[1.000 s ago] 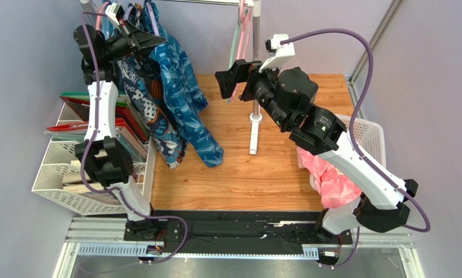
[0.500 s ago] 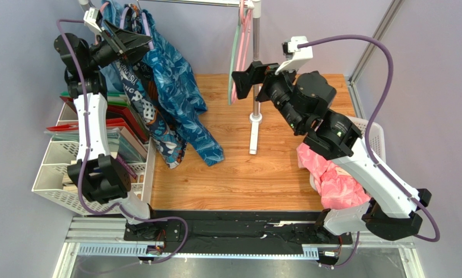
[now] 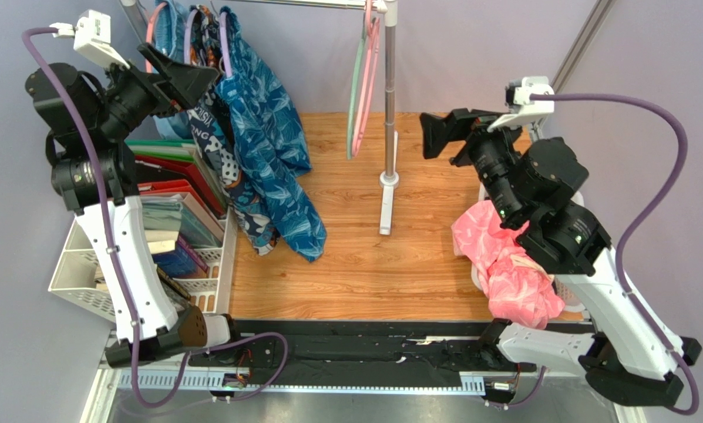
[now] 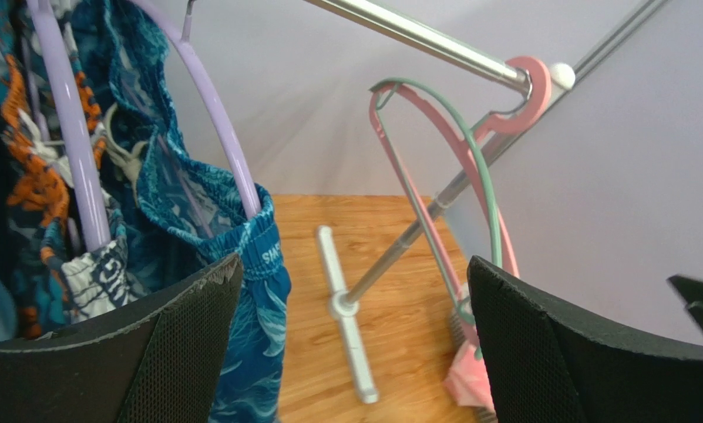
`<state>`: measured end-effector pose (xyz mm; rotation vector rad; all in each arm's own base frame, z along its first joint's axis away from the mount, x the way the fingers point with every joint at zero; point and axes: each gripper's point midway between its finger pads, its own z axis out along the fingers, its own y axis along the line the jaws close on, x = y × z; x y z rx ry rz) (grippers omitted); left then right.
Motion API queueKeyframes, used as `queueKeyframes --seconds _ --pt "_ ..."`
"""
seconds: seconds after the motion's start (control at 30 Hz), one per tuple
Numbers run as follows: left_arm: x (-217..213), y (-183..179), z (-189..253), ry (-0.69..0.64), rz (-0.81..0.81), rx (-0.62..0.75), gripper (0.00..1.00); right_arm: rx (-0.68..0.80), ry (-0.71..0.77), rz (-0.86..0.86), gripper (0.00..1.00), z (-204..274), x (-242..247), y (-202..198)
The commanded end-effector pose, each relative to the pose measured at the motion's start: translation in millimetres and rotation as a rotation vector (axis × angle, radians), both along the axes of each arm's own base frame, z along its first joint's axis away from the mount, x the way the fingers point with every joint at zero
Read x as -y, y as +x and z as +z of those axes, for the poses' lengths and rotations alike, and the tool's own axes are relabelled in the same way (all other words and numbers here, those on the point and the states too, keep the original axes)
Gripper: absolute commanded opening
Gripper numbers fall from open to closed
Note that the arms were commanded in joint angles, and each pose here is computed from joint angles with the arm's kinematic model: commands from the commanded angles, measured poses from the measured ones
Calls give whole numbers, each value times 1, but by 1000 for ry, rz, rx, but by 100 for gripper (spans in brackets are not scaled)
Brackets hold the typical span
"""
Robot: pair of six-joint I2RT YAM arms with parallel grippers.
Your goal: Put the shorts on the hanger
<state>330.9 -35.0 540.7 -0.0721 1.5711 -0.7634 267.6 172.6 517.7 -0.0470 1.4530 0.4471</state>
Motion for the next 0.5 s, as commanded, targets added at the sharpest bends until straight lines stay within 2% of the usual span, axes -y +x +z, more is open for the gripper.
queueKeyframes --seconds 0.0,0.1,0.17,0.2,0.27,0.37,0.47 --pt "4 -39 -12 324 -11 73 99 28 -60 -54 100 -11 38 -11" --pt "21 -82 -19 465 -63 141 99 28 -96 -91 100 -25 67 -19" --pt "33 -103 -41 499 -147 105 99 23 -136 -73 100 -36 74 -26" --pt "34 -109 -52 565 -174 112 99 33 -134 -81 100 -36 84 -35" --pt "36 -124 -72 619 -206 80 99 -15 -194 -61 100 -63 88 -38" --pt "28 -142 -141 685 -270 -131 99 -73 -338 6 100 -103 93 -54" --pt "16 -151 -194 757 -301 -255 99 -139 -525 141 100 -150 91 -77"
